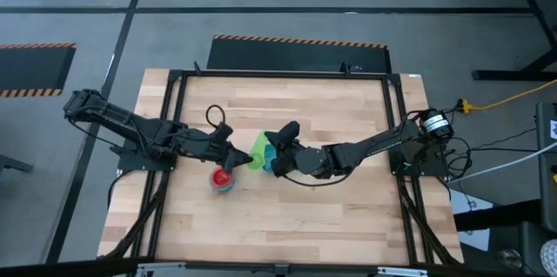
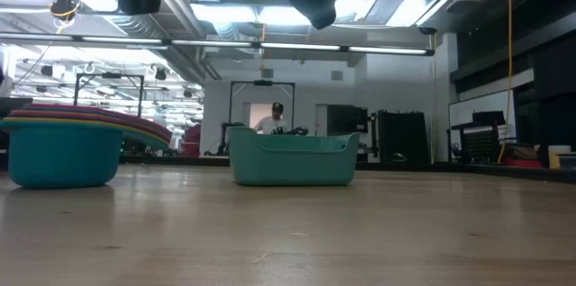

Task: Nest measuring cups in basket
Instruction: Stack the green measuring cup on top of the red measuring cup

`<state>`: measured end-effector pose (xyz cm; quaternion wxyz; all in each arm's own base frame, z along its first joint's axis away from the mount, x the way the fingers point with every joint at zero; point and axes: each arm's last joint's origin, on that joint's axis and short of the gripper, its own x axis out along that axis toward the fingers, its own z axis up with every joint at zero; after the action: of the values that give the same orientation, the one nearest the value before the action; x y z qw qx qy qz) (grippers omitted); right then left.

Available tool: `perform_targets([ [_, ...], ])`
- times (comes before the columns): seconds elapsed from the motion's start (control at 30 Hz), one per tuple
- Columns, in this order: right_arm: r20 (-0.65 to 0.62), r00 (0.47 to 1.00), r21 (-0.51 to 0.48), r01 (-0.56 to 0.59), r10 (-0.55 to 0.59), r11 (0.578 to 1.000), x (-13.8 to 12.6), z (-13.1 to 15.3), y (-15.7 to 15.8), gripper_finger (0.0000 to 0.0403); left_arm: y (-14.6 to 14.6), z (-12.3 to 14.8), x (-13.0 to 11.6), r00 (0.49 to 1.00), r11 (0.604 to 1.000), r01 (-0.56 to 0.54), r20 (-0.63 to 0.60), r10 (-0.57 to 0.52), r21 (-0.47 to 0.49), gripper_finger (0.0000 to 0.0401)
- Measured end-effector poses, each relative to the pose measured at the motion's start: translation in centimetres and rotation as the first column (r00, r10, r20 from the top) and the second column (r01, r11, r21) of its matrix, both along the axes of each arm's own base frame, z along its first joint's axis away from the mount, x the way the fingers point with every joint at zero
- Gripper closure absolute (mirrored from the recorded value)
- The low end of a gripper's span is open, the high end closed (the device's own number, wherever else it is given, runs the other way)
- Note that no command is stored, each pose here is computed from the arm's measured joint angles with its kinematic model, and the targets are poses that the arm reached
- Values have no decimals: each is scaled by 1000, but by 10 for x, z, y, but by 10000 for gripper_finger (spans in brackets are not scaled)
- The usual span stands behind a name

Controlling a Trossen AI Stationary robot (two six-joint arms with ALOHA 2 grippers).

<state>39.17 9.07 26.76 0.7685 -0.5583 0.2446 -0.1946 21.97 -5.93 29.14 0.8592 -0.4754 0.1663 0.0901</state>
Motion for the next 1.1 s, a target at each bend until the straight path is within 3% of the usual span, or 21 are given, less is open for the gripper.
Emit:
perform_targets([
  [0.27, 0, 1000, 0, 0, 0, 1000, 0, 0, 0, 390, 3, -1, 1, 1000, 1000, -15, -6, 15, -28, 315],
  [0.73, -4, 999, 9, -33, 33, 999, 1, 0, 0, 390, 11, -2, 4, 1000, 995, -12, -24, 10, -99, 392],
  [1.1, 0, 999, 13, -36, 36, 999, 1, 0, 1, 388, 11, -2, 4, 1000, 995, -15, -24, 12, -98, 393],
])
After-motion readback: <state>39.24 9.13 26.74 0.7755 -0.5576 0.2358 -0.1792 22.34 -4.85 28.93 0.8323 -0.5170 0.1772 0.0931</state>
